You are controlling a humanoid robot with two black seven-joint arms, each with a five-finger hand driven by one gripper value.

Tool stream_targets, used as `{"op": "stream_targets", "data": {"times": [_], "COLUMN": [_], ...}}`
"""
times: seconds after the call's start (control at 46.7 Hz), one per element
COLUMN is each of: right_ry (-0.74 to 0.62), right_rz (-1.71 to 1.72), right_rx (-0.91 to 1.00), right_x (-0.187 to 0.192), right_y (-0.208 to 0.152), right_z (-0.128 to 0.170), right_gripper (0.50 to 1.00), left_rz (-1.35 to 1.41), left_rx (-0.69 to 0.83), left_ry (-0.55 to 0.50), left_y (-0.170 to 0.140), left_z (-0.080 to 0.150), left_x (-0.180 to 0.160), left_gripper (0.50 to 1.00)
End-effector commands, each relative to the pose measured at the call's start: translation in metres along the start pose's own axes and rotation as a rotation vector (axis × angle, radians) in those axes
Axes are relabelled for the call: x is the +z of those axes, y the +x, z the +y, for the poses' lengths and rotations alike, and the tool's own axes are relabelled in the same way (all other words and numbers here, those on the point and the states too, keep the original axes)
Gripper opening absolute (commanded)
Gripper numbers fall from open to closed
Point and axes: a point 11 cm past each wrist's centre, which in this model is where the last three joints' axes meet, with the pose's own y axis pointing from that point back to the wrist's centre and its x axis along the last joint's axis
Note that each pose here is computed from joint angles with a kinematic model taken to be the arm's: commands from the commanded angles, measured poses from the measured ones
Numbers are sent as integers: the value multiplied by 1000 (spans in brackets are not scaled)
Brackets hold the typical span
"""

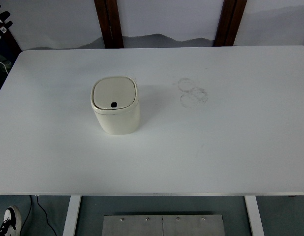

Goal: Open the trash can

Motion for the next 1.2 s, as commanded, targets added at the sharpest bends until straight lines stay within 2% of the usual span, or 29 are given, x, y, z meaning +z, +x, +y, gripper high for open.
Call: {"op": "stream_targets", "data": {"times": [0.0,0.107,0.214,0.407,0.536,0.686,0.879,1.093,1.179], "right_ry": [0,0,0,0,0,0,0,0,0], "right_rz": [0,0,0,0,0,0,0,0,0], "right_rx": [-1,1,-1,1,0,-1,1,1,1], "right_x": [0,0,0,0,0,0,0,0,0], "right_y": [0,0,0,0,0,0,0,0,0], "right_z": [0,0,0,0,0,0,0,0,0], "right_gripper": [995,995,995,995,995,995,995,995,995], "left_rz": [-2,-4,-5,-27,-82,-274,-493,-653,-686], "left_rx": [3,1,-27,-154,-207,-271,-365,-436,-460], "left_ry": [1,10,64,268,311,365,500,648,678], "left_y": [0,0,-12,-65,-94,-126,-162,-184,-192], "left_z": [0,0,-5,-19,-24,-27,-20,-3,2], "left_x": [0,1,1,3,11,8,-6,-26,-29], "left_gripper": [1000,1000,1000,1000,1000,1000,1000,1000,1000]}}
